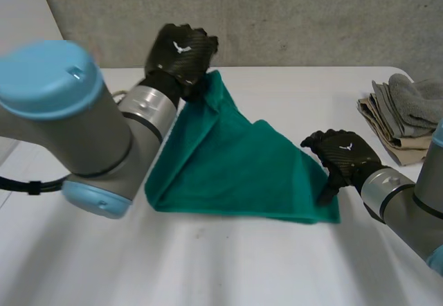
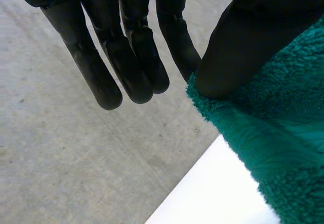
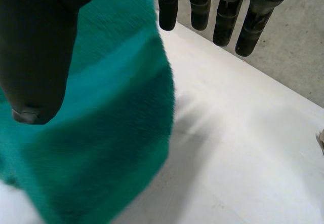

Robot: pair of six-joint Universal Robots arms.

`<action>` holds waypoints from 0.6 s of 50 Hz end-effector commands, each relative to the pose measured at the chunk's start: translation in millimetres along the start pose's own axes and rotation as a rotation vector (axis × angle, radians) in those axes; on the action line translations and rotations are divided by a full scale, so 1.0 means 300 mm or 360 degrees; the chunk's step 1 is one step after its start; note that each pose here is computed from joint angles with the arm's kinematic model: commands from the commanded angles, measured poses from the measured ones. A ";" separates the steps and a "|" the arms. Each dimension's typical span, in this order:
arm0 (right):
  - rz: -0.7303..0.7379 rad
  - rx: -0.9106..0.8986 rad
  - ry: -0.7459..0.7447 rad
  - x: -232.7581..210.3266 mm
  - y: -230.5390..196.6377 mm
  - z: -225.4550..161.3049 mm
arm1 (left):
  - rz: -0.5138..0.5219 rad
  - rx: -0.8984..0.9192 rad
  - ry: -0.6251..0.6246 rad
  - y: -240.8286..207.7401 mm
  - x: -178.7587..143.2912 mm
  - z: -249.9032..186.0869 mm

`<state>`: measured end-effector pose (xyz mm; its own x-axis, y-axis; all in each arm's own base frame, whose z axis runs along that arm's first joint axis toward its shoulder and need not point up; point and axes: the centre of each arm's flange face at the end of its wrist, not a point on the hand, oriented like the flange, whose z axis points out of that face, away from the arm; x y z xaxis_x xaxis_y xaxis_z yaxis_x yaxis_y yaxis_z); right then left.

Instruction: Fold the laundry.

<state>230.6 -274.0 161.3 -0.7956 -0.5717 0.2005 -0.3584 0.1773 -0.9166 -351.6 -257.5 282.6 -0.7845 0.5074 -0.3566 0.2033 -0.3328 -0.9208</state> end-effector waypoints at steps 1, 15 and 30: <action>-0.0004 0.0029 -0.0001 0.003 -0.018 0.015 | -0.0125 -0.0003 -0.0065 -0.071 -0.085 -0.030; 0.0207 -0.0166 -0.0257 -0.157 0.018 -0.016 | -0.0334 0.0068 -0.0093 -0.174 -0.123 -0.081; 0.0486 -0.0086 -0.0392 -0.280 -0.017 0.066 | -0.0402 0.0066 -0.0066 -0.195 -0.110 -0.113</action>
<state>290.0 -237.7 148.1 -0.7449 -0.6533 -0.1352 -0.1866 0.3986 -0.8979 -318.9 -232.4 339.0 -0.8330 0.5402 -0.1194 -0.0101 -0.2305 -0.9730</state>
